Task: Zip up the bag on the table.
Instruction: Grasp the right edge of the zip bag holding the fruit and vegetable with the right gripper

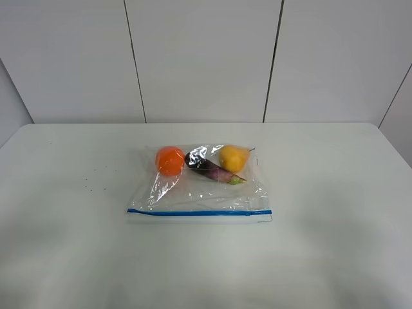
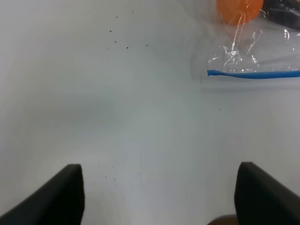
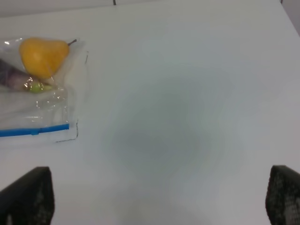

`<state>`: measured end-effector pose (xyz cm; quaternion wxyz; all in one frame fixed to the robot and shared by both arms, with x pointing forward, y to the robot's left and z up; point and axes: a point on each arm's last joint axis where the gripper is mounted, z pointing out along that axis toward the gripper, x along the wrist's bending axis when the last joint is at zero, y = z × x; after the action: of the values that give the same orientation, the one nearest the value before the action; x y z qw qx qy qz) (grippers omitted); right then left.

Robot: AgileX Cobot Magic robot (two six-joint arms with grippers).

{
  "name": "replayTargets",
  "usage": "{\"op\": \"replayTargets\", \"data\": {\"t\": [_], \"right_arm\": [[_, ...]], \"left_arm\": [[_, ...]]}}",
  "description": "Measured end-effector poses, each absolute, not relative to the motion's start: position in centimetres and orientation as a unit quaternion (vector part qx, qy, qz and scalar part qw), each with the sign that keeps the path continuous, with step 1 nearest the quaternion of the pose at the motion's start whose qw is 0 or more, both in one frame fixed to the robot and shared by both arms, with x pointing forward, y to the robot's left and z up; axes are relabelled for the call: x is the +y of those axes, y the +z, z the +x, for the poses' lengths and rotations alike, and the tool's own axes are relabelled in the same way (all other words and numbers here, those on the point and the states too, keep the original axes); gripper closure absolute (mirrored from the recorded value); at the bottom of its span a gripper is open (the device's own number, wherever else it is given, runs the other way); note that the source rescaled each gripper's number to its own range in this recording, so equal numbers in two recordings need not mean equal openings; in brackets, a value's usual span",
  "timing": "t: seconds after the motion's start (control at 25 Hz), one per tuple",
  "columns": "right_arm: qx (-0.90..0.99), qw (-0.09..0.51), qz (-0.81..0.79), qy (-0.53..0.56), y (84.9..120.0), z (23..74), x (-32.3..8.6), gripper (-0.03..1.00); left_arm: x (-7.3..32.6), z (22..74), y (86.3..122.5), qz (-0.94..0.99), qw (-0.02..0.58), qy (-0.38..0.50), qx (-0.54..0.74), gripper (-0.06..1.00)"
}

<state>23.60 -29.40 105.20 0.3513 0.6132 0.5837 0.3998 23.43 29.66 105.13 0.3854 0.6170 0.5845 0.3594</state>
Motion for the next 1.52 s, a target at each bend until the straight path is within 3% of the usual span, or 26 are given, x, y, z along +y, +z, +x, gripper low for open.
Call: {"op": "replayTargets", "data": {"t": [0.36, 0.48, 0.84, 1.0, 1.24, 1.52], "right_arm": [[0.585, 0.349, 0.614, 0.399, 105.2, 23.7, -29.4, -0.03], [0.594, 0.315, 0.626, 0.394, 105.7, 24.7, -29.1, -0.03], [0.653, 0.221, 0.659, 0.3, 110.5, 33.8, -29.0, -0.03], [0.675, 0.168, 0.672, 0.255, 110.4, 39.6, -28.9, -0.03], [0.69, 0.059, 0.691, 0.208, 105.5, 47.7, -28.3, -0.03], [0.696, -0.051, 0.671, 0.249, 97.9, 53.6, -26.5, -0.03]], "left_arm": [[29.7, 23.4, 105.1, 0.617, 0.385, 0.359, 0.584, -0.01], [29.7, 23.4, 105.1, 0.617, 0.385, 0.359, 0.584, -0.01], [29.7, 23.4, 105.1, 0.617, 0.385, 0.359, 0.584, -0.01], [29.7, 23.4, 105.1, 0.617, 0.385, 0.359, 0.584, -0.01], [29.7, 23.4, 105.1, 0.617, 0.385, 0.359, 0.584, -0.01], [29.7, 23.4, 105.1, 0.617, 0.385, 0.359, 0.584, -0.01]]}}
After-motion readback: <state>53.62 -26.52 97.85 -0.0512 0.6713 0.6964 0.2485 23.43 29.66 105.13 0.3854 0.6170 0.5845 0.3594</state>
